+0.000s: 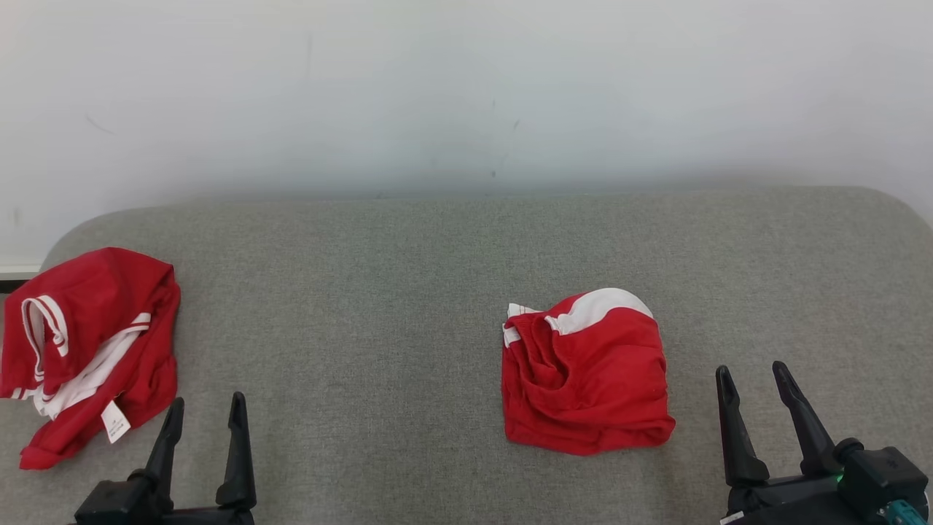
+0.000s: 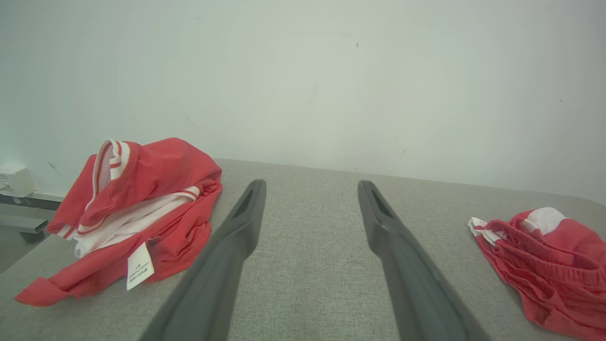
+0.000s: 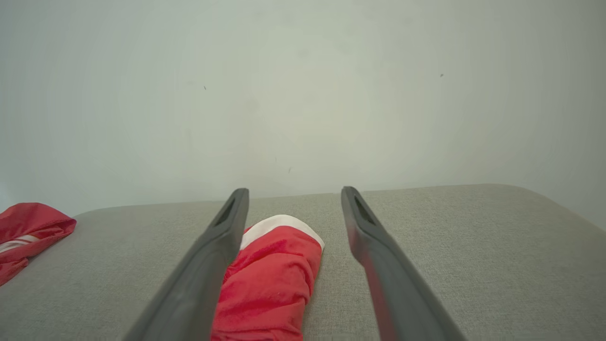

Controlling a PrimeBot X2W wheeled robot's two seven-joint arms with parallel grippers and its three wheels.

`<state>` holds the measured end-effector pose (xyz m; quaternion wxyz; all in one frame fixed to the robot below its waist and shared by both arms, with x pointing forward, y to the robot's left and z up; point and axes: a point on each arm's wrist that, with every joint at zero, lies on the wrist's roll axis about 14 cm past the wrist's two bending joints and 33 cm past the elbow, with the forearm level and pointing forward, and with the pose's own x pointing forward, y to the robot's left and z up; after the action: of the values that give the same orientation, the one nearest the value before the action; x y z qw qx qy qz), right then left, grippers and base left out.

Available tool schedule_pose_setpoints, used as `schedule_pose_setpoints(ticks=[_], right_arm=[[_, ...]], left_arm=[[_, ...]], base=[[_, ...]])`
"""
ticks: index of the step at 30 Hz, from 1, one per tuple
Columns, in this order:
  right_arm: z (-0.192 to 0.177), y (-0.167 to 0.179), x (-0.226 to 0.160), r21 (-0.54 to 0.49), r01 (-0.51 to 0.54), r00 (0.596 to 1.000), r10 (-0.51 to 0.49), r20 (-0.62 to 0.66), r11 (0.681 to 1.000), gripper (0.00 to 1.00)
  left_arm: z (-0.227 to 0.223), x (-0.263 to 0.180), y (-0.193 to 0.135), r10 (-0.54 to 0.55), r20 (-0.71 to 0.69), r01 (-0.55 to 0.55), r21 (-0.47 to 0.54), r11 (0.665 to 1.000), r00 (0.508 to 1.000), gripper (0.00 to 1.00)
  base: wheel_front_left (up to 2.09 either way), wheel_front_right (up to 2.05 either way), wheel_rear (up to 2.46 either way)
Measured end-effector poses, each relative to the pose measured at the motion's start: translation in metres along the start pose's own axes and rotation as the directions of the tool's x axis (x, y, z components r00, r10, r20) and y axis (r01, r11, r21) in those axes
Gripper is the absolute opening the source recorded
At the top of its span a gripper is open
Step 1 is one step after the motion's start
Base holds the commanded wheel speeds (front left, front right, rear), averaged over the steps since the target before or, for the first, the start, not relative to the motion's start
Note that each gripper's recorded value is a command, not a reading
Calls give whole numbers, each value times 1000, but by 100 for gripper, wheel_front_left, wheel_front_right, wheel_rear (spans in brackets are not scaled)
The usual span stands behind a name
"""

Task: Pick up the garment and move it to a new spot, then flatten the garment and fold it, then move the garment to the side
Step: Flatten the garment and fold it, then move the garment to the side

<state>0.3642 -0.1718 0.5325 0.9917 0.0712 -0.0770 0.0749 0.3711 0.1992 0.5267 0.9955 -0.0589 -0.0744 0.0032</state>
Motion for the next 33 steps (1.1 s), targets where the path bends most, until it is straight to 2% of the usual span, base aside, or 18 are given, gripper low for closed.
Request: schedule_pose_setpoints(ticks=[33], right_arm=[[-8, -5, -5, -15, 40, 997, -40, -62, 999, 100]], left_arm=[[-8, -12, 5, 5, -52, -3, 26, 1000, 999, 100]], base=[[0, 0, 0]])
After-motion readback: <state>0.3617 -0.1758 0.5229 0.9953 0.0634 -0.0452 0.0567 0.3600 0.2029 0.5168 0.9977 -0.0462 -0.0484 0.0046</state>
